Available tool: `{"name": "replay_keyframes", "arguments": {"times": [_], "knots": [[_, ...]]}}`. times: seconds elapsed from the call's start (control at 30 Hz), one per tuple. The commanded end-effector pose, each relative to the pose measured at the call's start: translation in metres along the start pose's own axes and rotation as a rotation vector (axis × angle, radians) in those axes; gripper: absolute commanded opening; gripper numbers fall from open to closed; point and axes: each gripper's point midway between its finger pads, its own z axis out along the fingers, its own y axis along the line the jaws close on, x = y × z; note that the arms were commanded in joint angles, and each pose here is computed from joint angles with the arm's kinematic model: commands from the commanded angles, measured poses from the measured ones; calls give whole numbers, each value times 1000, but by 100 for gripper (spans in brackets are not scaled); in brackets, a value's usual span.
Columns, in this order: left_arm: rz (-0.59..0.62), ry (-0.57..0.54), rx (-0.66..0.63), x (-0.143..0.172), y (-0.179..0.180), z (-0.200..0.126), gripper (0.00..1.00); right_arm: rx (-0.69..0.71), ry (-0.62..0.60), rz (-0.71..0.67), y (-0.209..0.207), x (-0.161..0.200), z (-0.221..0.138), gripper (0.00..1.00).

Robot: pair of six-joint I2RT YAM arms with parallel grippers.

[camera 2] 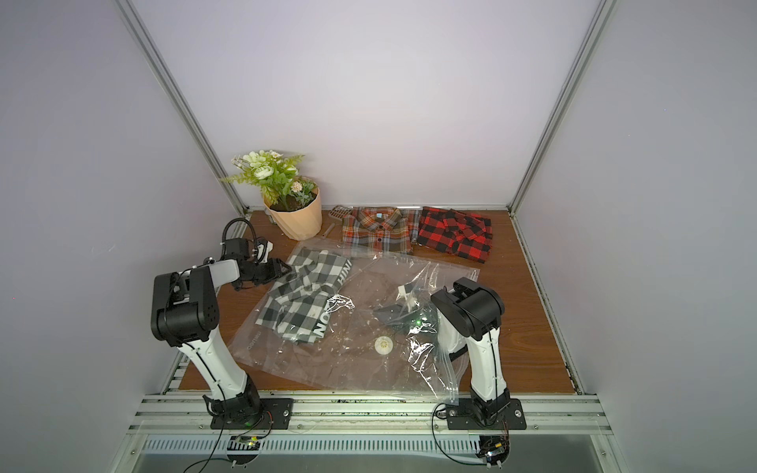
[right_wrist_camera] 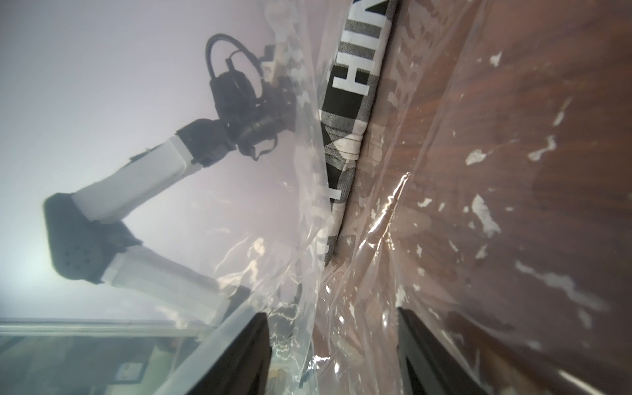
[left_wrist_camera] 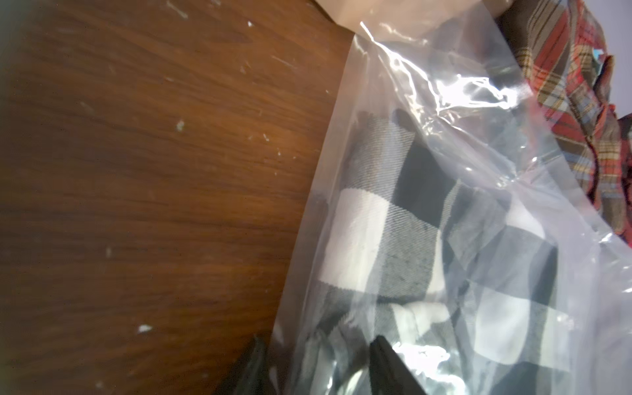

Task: Take the shirt out of the vacuum bag
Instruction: Take out the shirt from the vacuum bag.

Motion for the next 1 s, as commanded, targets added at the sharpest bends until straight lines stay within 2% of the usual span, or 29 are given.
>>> {"name": "replay_keyframes", "arguments": {"times": [0.0, 0.07, 0.23, 0.97], "knots": [[-54, 92, 9, 30, 5, 5, 40, 101, 31, 43, -28, 15, -4, 64], [-53, 63, 19, 24, 3, 0, 35, 98, 31, 39, -26, 15, -4, 64], [-86, -17, 77, 8, -3, -18, 35, 108, 36, 33, -27, 17, -4, 63], [-141, -120, 223, 2, -21, -45, 35, 121, 51, 34, -30, 23, -4, 63]]}}
